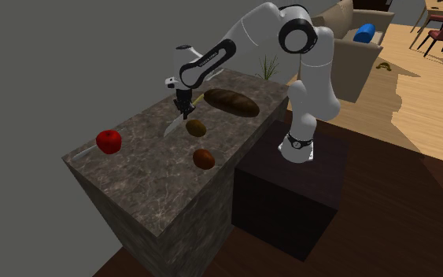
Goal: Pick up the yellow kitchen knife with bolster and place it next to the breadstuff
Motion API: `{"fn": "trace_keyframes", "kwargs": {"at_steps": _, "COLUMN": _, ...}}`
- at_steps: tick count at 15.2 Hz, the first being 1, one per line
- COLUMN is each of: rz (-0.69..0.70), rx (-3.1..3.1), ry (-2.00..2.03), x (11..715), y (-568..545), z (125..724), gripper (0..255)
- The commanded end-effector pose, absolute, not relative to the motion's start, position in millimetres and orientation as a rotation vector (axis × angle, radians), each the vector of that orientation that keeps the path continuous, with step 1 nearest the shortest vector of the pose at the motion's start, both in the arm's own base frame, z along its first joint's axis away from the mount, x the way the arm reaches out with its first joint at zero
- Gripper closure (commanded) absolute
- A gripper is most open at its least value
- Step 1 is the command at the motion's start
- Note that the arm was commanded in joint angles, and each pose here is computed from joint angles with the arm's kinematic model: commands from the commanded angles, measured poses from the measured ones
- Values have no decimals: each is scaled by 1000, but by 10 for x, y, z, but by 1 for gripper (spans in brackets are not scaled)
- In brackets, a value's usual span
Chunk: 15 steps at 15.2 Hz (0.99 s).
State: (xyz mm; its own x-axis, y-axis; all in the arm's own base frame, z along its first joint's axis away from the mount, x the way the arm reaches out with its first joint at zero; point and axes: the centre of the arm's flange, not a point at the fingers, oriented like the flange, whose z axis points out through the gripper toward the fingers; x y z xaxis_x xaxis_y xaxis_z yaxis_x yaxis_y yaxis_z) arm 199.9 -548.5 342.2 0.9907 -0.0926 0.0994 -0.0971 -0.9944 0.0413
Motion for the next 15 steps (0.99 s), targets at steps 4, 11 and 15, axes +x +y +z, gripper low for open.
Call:
{"fn": "trace_keyframes", "kwargs": {"at_steps": 4, "rz": 151, "rx": 3088, "ry": -147, "x": 1999, "y": -5485, "z": 3420, "gripper": 0}}
{"fn": "trace_keyframes", "kwargs": {"at_steps": 11, "rz": 151, "rx": 3088, "ry": -147, "x": 1952, "y": -5460, "z": 3917, "gripper": 0}}
{"fn": "trace_keyframes", "kwargs": {"at_steps": 15, "rz": 151, "rx": 3088, "ry": -147, "x": 1951, "y": -5460, "z": 3917, "gripper": 0}}
